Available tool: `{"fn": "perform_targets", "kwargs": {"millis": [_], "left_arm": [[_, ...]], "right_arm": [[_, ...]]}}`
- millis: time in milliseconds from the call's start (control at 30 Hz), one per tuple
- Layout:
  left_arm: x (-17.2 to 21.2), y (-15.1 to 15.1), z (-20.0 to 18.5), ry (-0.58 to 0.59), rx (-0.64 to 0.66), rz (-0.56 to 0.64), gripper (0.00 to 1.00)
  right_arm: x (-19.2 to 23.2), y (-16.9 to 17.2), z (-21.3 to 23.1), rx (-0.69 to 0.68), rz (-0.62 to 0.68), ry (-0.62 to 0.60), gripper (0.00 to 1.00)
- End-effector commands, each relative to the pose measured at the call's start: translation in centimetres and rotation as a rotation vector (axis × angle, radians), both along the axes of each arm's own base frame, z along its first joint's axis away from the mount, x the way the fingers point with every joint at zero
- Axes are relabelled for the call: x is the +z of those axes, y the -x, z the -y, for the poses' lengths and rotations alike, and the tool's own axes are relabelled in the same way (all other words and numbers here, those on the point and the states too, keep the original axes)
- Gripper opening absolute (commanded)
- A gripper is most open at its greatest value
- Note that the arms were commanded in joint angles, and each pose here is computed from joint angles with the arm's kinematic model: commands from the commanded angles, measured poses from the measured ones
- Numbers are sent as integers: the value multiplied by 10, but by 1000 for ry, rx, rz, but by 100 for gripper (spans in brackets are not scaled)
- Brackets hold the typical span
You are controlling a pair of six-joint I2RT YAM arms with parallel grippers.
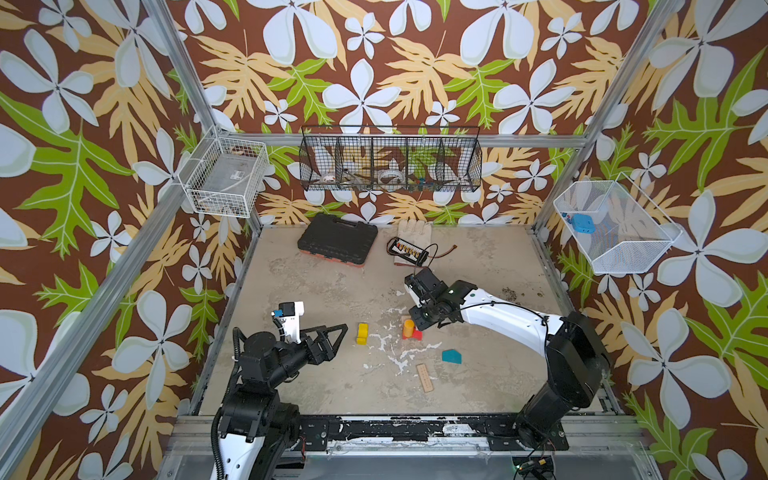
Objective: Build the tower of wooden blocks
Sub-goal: 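Lower the magenta block onto the top of the stack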
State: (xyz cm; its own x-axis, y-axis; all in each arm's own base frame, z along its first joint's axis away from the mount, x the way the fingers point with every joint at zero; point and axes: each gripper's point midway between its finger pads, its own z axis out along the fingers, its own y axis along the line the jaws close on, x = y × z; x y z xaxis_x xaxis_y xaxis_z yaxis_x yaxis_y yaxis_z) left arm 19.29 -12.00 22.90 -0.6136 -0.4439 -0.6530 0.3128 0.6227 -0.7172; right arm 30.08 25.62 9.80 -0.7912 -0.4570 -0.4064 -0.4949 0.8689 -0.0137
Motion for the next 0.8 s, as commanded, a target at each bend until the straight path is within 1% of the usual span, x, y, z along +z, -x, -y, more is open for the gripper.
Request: {"fn": "perform_targets", "kwargs": {"millis": [0, 133, 167, 267, 333, 400, 500, 767], "left_arm": [[7, -1, 0, 4, 3, 34, 100], [7, -2, 0, 4, 2, 33, 100], [7, -2, 0, 4, 3, 33, 100], [6, -2, 0, 4, 3, 32, 100], [6, -2, 0, 5, 3, 32, 100], [7, -2, 0, 5, 3, 32, 100], [6, -2, 0, 5, 2, 32, 100], [6, -2, 0, 5, 3, 30, 100]], "right_arm": [[1, -3, 0, 5, 11, 13, 17], [0, -2, -1, 9, 6, 14, 19], [-1, -3, -1, 9, 4, 15, 21], [-2, -3, 0, 4, 3, 19, 27], [-1, -3, 0, 5, 5, 20, 35], [2, -4, 0, 2, 10, 17, 40], [5, -5, 0, 1, 14, 18, 42], [19, -12, 0, -13, 46, 22, 43]]}}
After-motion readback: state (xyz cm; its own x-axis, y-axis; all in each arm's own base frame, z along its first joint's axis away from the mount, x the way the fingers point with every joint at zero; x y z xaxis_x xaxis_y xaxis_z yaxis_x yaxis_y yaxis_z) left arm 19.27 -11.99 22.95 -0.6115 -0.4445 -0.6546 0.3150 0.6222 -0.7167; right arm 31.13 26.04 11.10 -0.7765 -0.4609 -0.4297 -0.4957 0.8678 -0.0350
